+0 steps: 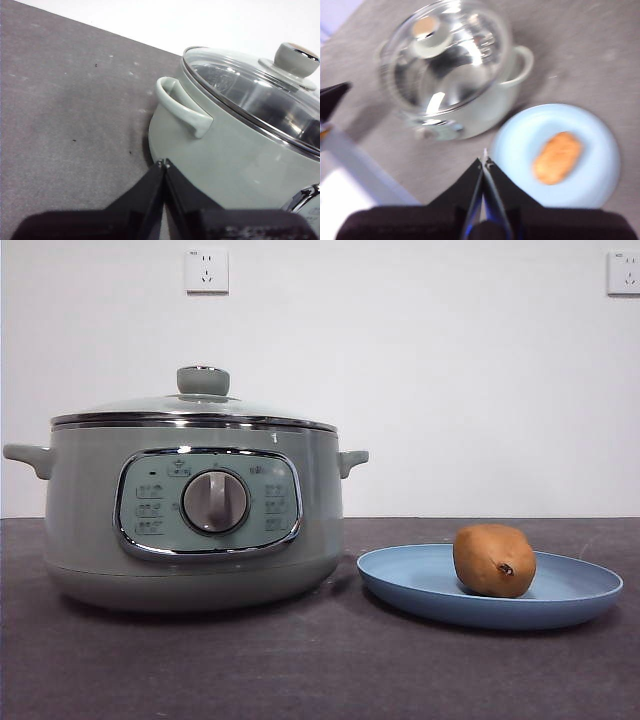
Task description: Take the potato out from the steamer,put the potato on the plate,close the lid
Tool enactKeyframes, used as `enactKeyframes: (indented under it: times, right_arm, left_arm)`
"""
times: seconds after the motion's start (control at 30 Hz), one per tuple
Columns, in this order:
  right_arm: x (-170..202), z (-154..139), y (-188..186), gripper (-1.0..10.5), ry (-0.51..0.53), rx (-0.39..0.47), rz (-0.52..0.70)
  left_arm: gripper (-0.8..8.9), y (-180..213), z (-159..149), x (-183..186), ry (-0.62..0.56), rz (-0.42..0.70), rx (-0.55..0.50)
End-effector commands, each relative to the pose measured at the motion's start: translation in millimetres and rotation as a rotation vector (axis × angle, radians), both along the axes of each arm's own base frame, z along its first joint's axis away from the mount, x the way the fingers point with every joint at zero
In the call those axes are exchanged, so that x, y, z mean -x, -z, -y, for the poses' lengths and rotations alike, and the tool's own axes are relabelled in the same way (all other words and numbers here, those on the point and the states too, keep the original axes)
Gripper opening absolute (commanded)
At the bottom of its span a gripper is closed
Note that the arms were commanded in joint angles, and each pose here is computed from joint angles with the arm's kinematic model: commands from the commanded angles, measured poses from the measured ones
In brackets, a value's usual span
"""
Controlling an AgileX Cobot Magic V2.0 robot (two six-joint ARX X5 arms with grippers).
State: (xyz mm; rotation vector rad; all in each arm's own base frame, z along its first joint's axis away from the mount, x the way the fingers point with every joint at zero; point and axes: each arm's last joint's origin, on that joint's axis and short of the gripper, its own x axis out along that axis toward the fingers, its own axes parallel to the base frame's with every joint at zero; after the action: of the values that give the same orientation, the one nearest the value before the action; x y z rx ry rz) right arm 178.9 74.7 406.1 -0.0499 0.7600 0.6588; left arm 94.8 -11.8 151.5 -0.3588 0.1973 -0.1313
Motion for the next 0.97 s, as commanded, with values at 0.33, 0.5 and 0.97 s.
enactKeyframes:
  times: [0.33, 0.5, 0.97]
  right_arm:
    - [32, 45, 68, 0.0, 0.323, -0.165, 0.476]
    - [49, 58, 135, 0.0, 0.418, -0.242, 0.559]
    - [67, 66, 234, 0.0, 0.522, -0.32, 0.543]
  left_arm:
    - [-0.03, 4, 0, -1, -0.008, -0.011, -0.001]
    - [-0.03, 4, 0, -1, -0.008, -0.011, -0.001]
    - [-0.03, 4, 0, -1, -0.008, -0.011, -0.001]
